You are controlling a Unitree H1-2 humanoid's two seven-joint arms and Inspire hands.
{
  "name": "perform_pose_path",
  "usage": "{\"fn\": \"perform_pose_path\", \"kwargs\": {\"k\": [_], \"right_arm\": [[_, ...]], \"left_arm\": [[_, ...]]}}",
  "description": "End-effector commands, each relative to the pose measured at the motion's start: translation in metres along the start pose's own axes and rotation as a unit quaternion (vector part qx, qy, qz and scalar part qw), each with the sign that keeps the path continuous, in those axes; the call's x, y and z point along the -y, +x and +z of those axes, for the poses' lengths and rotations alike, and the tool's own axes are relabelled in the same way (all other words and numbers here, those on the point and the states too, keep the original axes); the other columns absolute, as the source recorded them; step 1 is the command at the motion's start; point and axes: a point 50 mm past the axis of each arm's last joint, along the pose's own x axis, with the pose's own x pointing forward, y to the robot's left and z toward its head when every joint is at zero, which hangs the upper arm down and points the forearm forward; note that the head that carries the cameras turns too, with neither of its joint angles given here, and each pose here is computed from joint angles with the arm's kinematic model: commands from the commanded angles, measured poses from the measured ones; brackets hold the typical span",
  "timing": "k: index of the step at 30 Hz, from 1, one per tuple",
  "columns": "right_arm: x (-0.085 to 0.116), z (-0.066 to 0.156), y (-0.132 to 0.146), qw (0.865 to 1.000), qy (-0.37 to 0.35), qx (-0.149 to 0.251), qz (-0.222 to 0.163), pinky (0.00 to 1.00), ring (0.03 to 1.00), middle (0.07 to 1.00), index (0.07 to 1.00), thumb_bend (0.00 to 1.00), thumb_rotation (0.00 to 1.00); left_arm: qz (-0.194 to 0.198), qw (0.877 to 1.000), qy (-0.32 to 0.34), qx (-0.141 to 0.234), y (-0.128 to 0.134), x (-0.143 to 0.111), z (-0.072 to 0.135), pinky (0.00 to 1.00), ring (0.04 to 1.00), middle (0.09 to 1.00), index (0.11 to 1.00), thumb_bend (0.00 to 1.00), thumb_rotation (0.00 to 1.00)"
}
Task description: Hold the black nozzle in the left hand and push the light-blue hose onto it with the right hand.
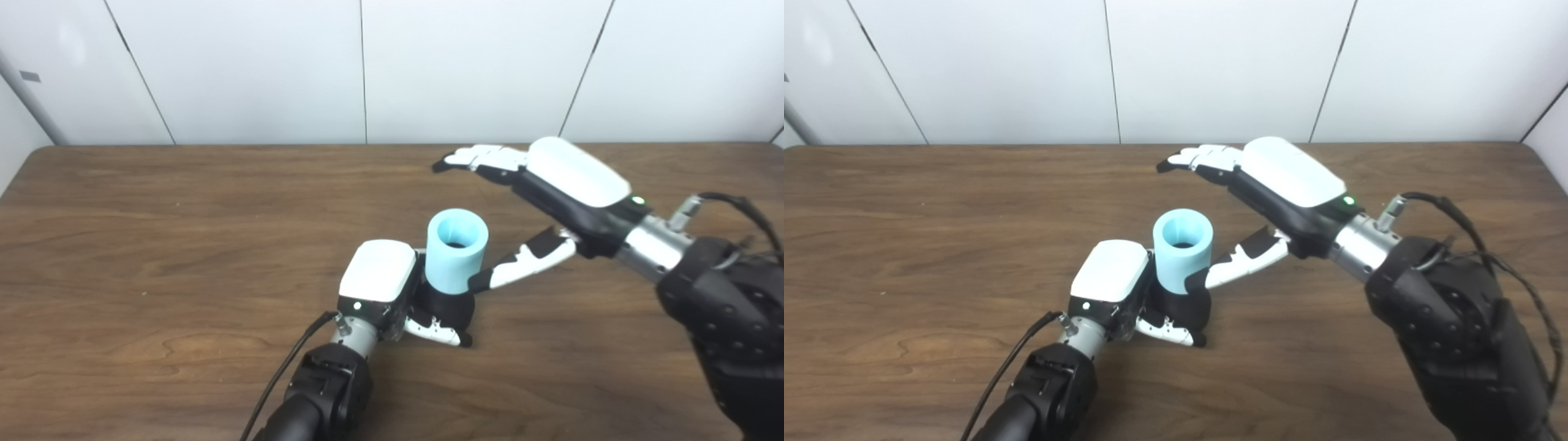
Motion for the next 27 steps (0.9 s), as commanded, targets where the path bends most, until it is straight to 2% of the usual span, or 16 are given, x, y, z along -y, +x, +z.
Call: {"fn": "perform_pose_path", "kwargs": {"k": [1,3,6,10,19,27], "right_arm": [[0.012,0.008,-0.007,0.999,-0.025,0.022,-0.026,0.82,0.923,0.921,0.876,0.7,0.66],[0.008,0.011,-0.012,0.998,-0.044,0.037,-0.03,0.82,0.928,0.928,0.885,0.68,0.67],[-0.001,0.016,-0.016,0.996,-0.069,0.053,-0.021,0.89,0.953,0.94,0.899,0.66,0.76],[-0.012,0.021,-0.018,0.994,-0.091,0.062,-0.008,0.94,0.979,0.97,0.927,0.66,0.83],[-0.031,0.022,-0.017,0.99,-0.126,0.067,0.013,0.96,1.0,0.977,0.92,0.63,0.85],[-0.04,0.016,-0.021,0.991,-0.122,0.052,0.023,0.94,1.0,0.974,0.922,0.61,0.88]], "left_arm": [[-0.079,0.997,-0.018,0.009,-0.007,0.025,0.007,0.45,0.524,0.481,0.485,0.52,0.0],[-0.08,0.997,-0.018,0.009,-0.007,0.025,0.007,0.46,0.53,0.478,0.486,0.52,0.0],[-0.081,0.997,-0.018,0.009,-0.008,0.024,0.007,0.46,0.529,0.473,0.486,0.52,0.0],[-0.076,0.997,-0.024,0.01,-0.009,0.024,0.007,0.48,0.552,0.512,0.483,0.52,0.0],[-0.071,0.997,-0.03,0.009,-0.009,0.025,0.008,0.47,0.544,0.526,0.481,0.52,0.0],[-0.068,0.997,-0.031,0.009,-0.009,0.025,0.009,0.43,0.514,0.463,0.487,0.52,0.0]]}}
